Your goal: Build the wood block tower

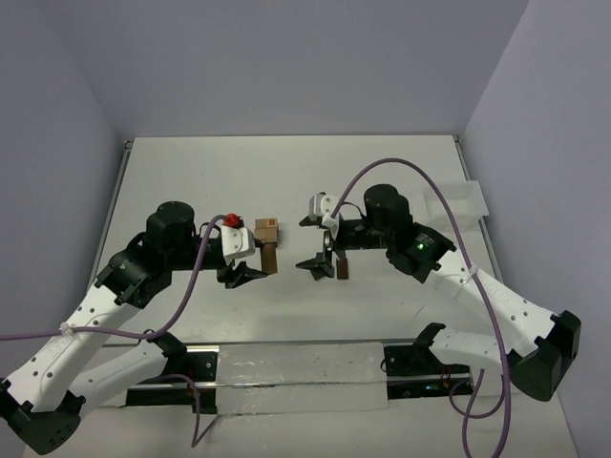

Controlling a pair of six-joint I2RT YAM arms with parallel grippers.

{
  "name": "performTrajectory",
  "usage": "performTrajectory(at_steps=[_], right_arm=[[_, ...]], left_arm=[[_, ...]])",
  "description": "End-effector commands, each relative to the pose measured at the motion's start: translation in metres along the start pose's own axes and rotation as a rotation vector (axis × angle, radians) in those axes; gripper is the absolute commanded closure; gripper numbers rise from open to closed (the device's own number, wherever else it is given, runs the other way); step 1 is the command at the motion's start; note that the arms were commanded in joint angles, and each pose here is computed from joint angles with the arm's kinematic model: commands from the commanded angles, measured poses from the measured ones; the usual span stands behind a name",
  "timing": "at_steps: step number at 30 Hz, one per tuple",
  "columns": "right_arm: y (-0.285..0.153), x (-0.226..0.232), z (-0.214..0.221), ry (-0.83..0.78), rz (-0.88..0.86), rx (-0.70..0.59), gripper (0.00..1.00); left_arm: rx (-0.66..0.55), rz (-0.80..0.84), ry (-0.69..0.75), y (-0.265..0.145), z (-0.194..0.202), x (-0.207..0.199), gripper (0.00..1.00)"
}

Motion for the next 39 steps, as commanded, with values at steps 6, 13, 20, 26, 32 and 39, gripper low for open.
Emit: performTrajectory(at_steps=[6, 13, 20, 26, 32, 39], right_arm=[[-0.043, -0.022, 0.02, 0.116, 0.187, 0.031, 0.0], [-0.058, -0.029, 0.04, 0.202, 0.277, 0.069, 0.0], [-0.072, -0.033, 0.055, 0.253, 0.35, 0.082, 0.0], [-0.076, -0.034, 0.057, 0.266, 0.352, 0.073, 0.0], [-0.077, -0.033, 0.059, 0.282, 0.342, 0.089, 0.0], [-0.078, -0.035, 0.063, 0.306, 0.345, 0.128, 0.0]], left_arm=[[0.185, -0.009, 0.106, -0.012, 0.011, 0.059, 1.0], [0.24, -0.093, -0.022, -0.001, 0.027, 0.114, 1.0], [0.315, -0.09, 0.0, 0.01, 0.043, 0.144, 1.0], [0.409, 0.04, 0.154, 0.012, 0.054, 0.159, 1.0], [0.483, 0.159, 0.267, 0.02, 0.086, 0.161, 0.92], [0.473, 0.252, 0.23, 0.039, 0.107, 0.171, 0.94]])
Point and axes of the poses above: each gripper's point midway between its finger pads, its own y axis out along the fingers, its own x axis along the line the jaws close on, z = x × y, the point moved 9 cm from there along -y, back along the fingers, and after that the axes turned 2 degrees about y, right-handed, at the moved point
